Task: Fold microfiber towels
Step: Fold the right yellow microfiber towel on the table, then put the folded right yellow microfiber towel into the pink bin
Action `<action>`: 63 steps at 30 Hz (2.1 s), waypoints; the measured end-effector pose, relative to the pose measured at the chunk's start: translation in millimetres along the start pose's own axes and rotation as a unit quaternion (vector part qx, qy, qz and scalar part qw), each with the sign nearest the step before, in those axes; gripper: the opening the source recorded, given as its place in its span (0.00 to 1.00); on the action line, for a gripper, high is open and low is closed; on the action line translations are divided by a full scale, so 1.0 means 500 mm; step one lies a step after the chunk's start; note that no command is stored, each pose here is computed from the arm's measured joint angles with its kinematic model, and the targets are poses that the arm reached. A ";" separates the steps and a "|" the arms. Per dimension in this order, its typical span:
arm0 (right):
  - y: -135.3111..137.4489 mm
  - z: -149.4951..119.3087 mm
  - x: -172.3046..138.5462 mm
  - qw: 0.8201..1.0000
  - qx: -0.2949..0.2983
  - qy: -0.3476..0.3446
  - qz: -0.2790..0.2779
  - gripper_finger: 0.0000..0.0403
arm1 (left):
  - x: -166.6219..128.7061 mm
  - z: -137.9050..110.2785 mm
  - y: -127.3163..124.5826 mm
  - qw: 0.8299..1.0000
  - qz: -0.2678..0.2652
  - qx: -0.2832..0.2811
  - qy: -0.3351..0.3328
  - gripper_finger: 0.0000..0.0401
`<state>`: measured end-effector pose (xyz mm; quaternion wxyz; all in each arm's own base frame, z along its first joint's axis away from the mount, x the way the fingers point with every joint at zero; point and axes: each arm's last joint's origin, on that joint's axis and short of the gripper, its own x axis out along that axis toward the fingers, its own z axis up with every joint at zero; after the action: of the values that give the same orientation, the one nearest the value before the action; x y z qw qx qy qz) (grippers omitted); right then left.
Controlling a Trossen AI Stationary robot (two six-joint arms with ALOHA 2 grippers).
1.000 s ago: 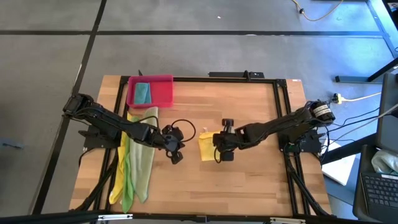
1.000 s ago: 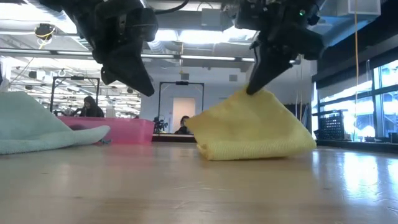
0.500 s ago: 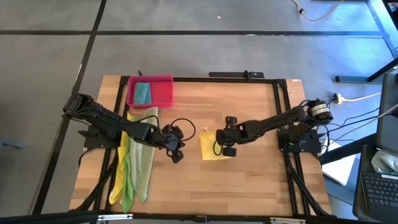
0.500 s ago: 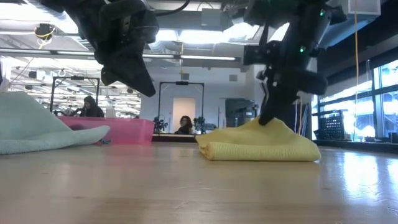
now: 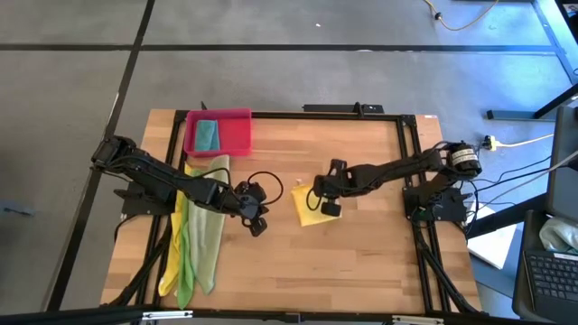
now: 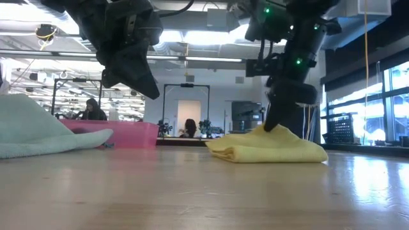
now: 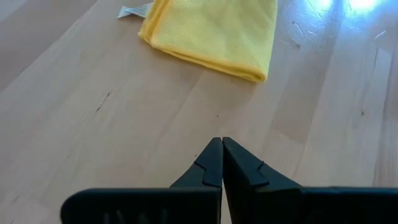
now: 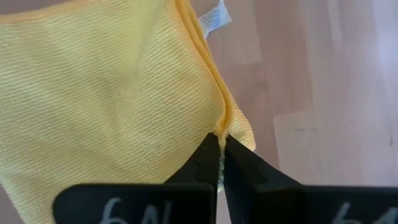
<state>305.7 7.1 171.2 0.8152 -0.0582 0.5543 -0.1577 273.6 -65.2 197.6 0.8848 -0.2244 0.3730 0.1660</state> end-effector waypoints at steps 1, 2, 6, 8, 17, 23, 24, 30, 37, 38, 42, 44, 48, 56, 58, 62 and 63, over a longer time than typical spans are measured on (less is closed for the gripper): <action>-0.003 0.000 0.001 1.000 0.007 0.003 -0.001 0.04 | 0.000 0.000 0.000 1.000 0.000 0.000 0.000 0.00; -0.006 0.000 0.002 1.000 0.010 0.004 0.001 0.04 | 0.000 0.000 0.000 1.000 0.000 0.000 0.000 0.00; -0.013 0.001 0.005 0.999 0.031 0.007 0.008 0.08 | 0.000 0.000 0.000 1.000 0.000 0.000 0.000 0.00; -0.017 0.001 0.006 0.999 0.043 0.008 0.011 0.12 | 0.000 0.000 0.000 1.000 0.000 0.000 0.000 0.00; -0.027 -0.007 0.007 0.998 0.058 0.034 0.001 0.37 | 0.000 -0.001 -0.001 1.000 -0.011 -0.002 0.010 0.00; -0.037 -0.005 -0.024 0.996 0.063 0.059 -0.002 0.44 | 0.000 -0.001 -0.001 1.000 -0.012 -0.002 0.011 0.00; -0.040 -0.003 -0.033 0.996 0.068 0.050 0.003 0.45 | 0.000 -0.001 -0.002 1.000 -0.012 -0.002 0.011 0.00; -0.085 0.011 -0.085 0.981 0.159 0.002 0.115 0.45 | 0.000 -0.001 -0.001 1.000 -0.012 -0.001 0.011 0.00; -0.139 -0.041 -0.048 0.919 0.258 0.063 0.292 0.45 | 0.000 -0.001 -0.001 1.000 -0.011 0.002 0.010 0.00; -0.139 -0.056 -0.036 0.905 0.272 0.078 0.319 0.45 | 0.000 -0.001 -0.001 1.000 -0.011 0.002 0.010 0.00; -0.118 -0.109 -0.004 0.877 0.309 0.114 0.350 0.45 | -0.001 -0.003 -0.004 1.000 -0.013 -0.002 0.011 0.00; -0.104 -0.120 0.002 0.877 0.326 0.101 0.339 0.45 | -0.003 -0.007 -0.008 1.000 -0.016 -0.007 0.012 0.00; -0.081 -0.132 0.012 0.865 0.381 0.069 0.320 0.45 | -0.008 -0.018 -0.019 1.000 -0.025 -0.001 0.017 0.00; -0.058 -0.168 0.032 0.861 0.434 0.074 0.254 0.45 | -0.017 -0.037 -0.039 0.999 -0.042 0.017 0.027 0.00; -0.054 -0.171 0.036 0.860 0.442 0.062 0.248 0.45 | -0.018 -0.040 -0.041 0.998 -0.049 0.016 0.033 0.00; -0.050 -0.177 0.046 0.843 0.475 0.040 0.249 0.45 | -0.019 -0.042 -0.043 0.997 -0.060 0.013 0.046 0.00; -0.049 -0.184 0.050 0.838 0.482 0.042 0.250 0.45 | -0.019 -0.042 -0.043 0.997 -0.062 0.012 0.048 0.00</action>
<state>224.8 -16.7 120.8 0.7278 0.4898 0.4371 -0.1982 264.9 -95.5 197.1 0.8771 -0.2445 0.4021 0.0955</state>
